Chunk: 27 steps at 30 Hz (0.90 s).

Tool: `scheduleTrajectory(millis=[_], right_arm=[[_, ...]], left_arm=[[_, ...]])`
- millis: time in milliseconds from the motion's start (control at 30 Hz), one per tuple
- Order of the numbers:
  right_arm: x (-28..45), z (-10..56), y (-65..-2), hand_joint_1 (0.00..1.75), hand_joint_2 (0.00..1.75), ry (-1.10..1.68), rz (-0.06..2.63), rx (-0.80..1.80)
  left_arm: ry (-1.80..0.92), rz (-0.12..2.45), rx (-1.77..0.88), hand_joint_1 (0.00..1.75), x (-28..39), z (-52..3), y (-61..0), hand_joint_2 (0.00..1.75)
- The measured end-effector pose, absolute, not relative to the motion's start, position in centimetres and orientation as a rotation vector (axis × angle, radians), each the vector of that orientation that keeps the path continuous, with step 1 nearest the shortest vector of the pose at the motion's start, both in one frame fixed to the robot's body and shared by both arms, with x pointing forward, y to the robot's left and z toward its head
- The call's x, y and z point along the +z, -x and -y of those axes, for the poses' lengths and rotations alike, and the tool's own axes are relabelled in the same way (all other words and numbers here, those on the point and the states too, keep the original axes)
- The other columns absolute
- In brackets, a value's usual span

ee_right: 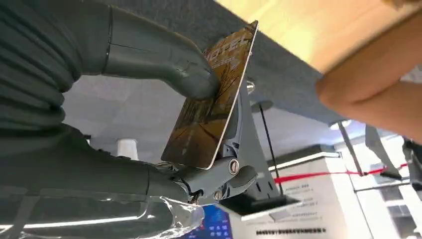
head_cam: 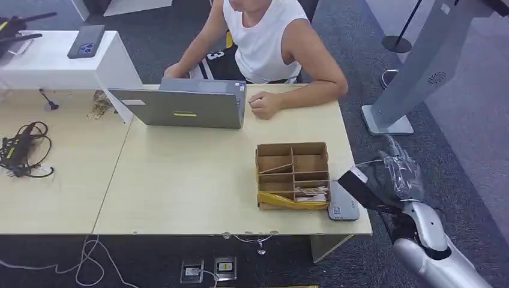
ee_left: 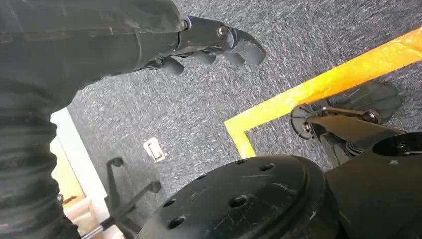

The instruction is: Pass the card to the sensor for recognition and then transmit it.

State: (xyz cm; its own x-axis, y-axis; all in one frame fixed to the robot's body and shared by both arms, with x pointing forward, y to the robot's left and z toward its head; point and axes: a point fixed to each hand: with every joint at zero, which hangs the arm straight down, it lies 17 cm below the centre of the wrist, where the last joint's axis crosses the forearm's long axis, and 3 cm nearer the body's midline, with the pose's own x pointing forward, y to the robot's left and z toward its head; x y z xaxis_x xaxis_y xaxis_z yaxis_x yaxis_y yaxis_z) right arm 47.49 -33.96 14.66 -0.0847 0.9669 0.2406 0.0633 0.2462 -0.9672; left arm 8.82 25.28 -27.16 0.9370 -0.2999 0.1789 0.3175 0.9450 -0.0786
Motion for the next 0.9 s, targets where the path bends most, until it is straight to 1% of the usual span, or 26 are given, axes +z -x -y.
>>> scheduleTrajectory(millis=[533,900], right_arm=[[7.8,33.0,-45.6,1.75,1.75,0.901,1.331,1.044],[5.5,32.9,-45.4,1.75,1.75,0.862,1.293,1.044]], left_arm=[[0.107,0.166,-0.319,0.00,-27.2,-25.3,-8.8,1.75],[0.108,0.166,-0.304,0.00,-27.1,-25.3,-8.9,1.75]])
